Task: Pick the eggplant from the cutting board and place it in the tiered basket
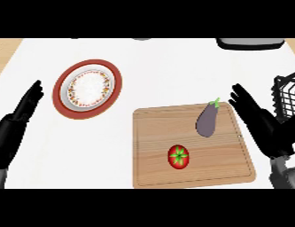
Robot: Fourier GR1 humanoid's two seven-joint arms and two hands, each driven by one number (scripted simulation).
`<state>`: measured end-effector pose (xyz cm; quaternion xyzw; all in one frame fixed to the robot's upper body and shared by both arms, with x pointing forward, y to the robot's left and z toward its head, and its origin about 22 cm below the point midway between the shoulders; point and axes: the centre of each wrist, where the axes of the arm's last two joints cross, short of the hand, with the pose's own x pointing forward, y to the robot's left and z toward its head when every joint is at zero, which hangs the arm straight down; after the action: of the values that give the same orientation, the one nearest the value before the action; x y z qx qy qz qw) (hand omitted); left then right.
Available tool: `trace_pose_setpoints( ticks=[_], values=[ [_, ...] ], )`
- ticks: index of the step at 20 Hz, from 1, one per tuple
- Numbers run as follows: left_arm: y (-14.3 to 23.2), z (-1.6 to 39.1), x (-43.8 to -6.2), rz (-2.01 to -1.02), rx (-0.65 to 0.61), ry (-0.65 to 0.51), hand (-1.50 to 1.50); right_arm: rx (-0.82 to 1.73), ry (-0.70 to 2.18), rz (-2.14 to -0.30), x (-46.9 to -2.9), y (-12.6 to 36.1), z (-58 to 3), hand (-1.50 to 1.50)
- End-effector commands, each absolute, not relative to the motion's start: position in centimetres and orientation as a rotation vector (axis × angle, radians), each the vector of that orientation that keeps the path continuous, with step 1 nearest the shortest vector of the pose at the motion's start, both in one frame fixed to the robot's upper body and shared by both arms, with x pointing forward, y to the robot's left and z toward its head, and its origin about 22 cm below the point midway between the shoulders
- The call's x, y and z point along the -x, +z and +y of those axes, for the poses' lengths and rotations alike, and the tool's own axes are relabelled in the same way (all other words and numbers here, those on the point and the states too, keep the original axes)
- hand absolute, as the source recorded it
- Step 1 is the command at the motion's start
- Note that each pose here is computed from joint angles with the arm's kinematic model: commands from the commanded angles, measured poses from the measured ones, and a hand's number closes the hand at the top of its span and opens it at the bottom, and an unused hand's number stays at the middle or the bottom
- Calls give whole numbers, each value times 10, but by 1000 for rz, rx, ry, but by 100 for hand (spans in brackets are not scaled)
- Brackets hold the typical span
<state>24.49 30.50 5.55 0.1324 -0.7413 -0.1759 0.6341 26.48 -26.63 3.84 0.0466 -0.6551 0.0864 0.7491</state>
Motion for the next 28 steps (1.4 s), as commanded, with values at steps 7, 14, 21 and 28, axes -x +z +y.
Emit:
trace_pose_setpoints(
  ticks=[7, 14, 21, 28],
  values=[
    [43, 323, -243, -1587, -456, -285, 0, 574, -538, -1390, -284, 74, -365, 150],
    [45, 314, -251, -1573, -437, -259, 0, 810, -514, -594, -257, 5, -380, -150],
    [44, 294, -262, -1576, -407, -280, 0, 692, -237, -321, -297, 64, -364, -150],
    [57, 287, -279, -1591, -394, -312, 0, 544, -54, -115, -334, 111, -356, -150]
  ],
)
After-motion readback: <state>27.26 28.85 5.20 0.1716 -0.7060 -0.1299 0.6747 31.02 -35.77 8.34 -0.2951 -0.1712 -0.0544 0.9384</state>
